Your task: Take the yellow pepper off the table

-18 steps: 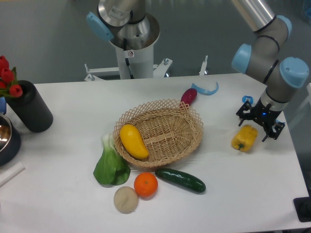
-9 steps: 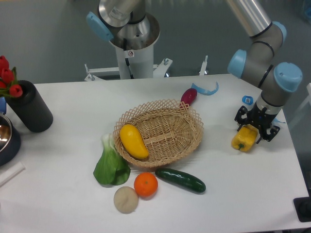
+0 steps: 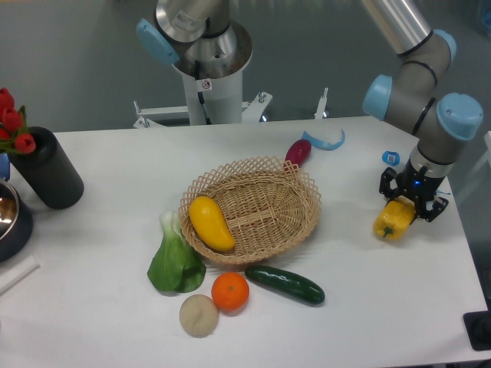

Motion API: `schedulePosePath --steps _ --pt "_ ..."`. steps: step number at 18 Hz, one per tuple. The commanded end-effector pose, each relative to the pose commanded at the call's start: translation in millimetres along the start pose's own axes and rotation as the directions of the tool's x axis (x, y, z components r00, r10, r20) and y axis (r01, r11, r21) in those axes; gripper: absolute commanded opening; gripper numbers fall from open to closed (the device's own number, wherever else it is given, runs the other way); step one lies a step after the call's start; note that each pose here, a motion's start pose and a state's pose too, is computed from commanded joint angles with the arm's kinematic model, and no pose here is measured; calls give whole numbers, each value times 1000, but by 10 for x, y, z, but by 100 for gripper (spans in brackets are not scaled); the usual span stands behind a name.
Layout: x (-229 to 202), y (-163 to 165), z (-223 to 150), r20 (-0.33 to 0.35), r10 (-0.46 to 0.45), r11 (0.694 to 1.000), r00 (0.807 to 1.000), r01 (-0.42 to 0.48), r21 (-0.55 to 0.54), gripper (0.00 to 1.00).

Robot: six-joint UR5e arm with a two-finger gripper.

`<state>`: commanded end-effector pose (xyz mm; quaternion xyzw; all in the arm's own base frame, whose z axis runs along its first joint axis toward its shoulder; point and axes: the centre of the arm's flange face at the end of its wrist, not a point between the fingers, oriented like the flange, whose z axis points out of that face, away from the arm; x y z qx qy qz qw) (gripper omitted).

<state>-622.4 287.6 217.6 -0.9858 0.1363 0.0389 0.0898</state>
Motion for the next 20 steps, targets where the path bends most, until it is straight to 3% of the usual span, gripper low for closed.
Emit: schedulePosePath --steps 4,11,18,20 --pt "-110 -319 -169 10 27 1000 1000 -27 2 33" --pt "-296 -543 -507 -10 50 999 999 -50 -1 33" --pt "-265 -586 -606 -9 56 998 998 -56 -6 33" --pt "-263 -552 -650 -28 58 997 998 -59 -57 33"
